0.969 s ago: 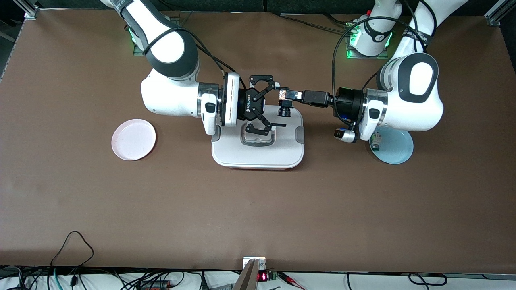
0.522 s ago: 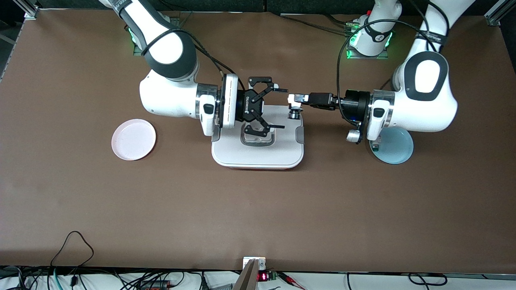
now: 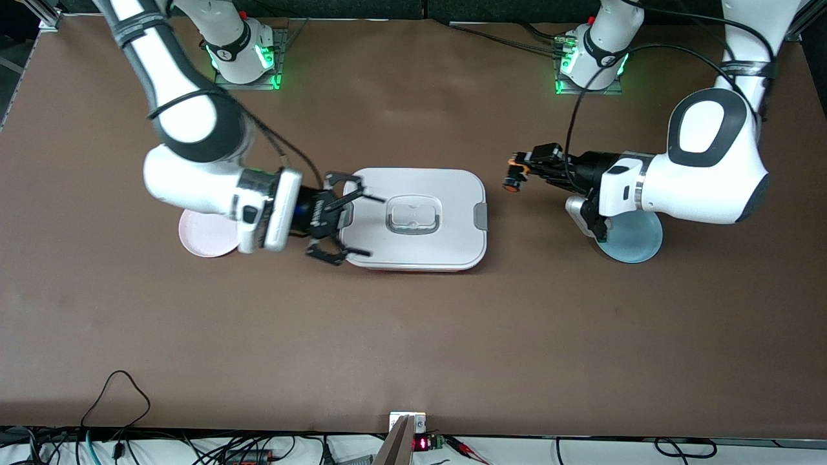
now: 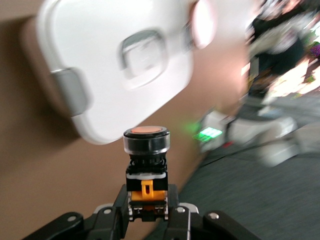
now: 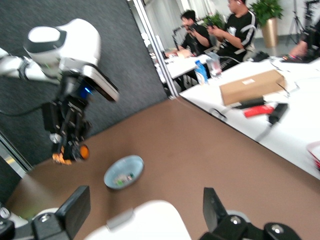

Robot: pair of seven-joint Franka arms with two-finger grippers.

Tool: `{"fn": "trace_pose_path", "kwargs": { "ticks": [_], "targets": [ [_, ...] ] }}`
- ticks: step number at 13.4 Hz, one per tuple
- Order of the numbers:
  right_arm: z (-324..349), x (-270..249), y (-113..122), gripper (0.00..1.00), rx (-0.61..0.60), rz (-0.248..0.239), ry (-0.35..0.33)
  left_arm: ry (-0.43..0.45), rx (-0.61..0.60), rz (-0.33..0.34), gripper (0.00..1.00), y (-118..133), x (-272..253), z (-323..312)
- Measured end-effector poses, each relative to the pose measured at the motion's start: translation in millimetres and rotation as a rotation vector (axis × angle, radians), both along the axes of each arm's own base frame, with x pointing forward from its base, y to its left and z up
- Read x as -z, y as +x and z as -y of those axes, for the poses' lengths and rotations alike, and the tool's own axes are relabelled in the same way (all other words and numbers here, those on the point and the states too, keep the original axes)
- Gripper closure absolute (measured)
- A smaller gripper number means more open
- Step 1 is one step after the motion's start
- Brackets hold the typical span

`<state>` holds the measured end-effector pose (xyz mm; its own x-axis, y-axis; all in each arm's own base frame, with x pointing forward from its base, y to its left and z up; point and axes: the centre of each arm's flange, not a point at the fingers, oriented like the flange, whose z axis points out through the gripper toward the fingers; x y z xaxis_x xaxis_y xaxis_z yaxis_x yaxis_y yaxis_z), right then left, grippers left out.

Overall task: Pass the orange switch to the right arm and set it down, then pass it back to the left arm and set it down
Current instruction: 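Open the right gripper and pull back while the left gripper withdraws, then carry the switch to the blue plate with the left gripper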

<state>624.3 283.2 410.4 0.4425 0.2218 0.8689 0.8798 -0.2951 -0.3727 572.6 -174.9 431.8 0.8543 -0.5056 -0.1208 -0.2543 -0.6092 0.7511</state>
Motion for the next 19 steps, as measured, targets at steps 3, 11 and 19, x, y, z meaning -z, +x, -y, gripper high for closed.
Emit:
{"fn": "trace_pose_path", "kwargs": {
  "ticks": [3,11,19],
  "targets": [
    [55,14,2,0.00,0.047,-0.030,-0.075,0.101,0.273,0.175,0.67,0,7,-22],
    [126,-50,-13,0.00,0.311,-0.523,-0.507,0.204,0.800,0.394,0.67,26,70,-89],
    [159,-86,-43,0.00,0.637,-0.908,-0.935,0.187,1.109,0.574,0.67,34,159,-178]
  ]
}}
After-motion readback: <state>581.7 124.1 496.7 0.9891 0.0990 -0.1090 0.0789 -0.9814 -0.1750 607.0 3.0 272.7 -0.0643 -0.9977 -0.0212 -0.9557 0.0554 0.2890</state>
